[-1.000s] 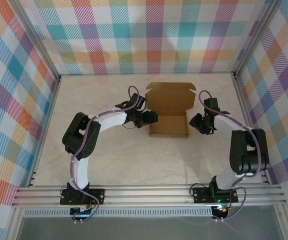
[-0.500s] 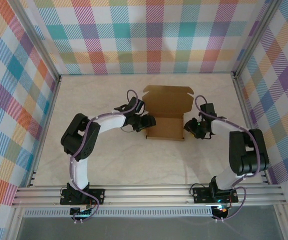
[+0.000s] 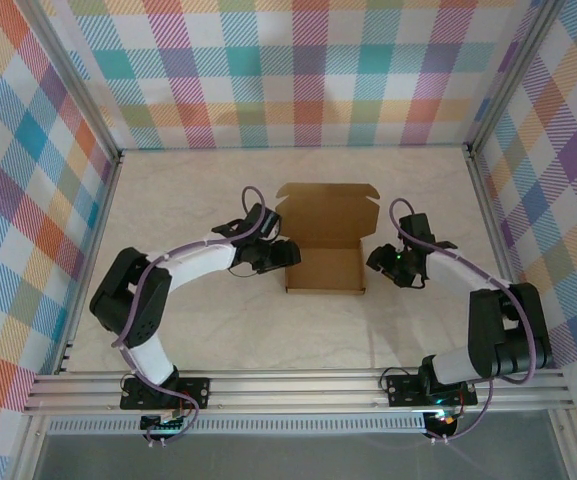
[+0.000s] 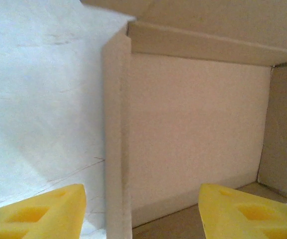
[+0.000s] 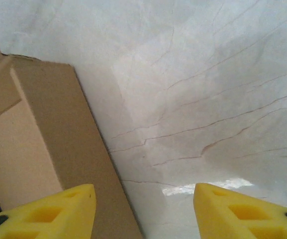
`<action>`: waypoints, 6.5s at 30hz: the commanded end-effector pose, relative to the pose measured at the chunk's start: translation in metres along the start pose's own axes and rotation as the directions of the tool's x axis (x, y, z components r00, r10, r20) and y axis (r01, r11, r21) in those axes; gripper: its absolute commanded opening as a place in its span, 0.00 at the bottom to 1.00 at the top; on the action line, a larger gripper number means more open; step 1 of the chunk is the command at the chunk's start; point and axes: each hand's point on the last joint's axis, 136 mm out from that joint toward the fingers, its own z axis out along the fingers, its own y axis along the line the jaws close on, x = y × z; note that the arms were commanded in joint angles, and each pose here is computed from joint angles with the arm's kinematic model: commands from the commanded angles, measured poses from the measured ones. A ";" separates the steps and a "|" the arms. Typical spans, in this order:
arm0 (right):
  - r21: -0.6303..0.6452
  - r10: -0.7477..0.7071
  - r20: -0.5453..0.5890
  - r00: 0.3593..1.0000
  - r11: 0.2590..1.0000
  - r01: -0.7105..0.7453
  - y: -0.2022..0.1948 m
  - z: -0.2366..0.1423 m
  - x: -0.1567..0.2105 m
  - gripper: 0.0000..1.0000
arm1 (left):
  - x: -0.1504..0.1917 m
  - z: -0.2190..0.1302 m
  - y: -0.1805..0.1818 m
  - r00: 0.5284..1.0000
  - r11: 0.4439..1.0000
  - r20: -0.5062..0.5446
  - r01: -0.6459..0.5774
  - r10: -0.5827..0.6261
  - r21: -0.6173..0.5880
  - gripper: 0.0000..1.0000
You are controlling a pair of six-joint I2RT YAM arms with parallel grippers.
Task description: Fold the paper box
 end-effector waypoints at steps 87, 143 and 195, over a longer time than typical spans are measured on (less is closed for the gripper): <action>-0.430 -0.972 0.109 0.208 0.142 0.892 0.119 -0.048 -0.111 0.20 | -0.097 -0.154 -0.013 0.765 0.778 0.270 -0.623 0.585 0.082 0.90; -0.259 -0.962 0.260 -0.081 -0.150 0.954 0.156 -0.068 -0.068 0.00 | -0.100 -0.132 -0.010 0.525 0.510 0.075 -0.846 0.848 0.154 0.65; -0.267 -0.972 0.231 -0.054 -0.116 0.957 0.160 -0.069 -0.063 0.00 | -0.123 -0.092 0.000 0.633 0.624 0.014 -0.766 0.774 0.157 0.00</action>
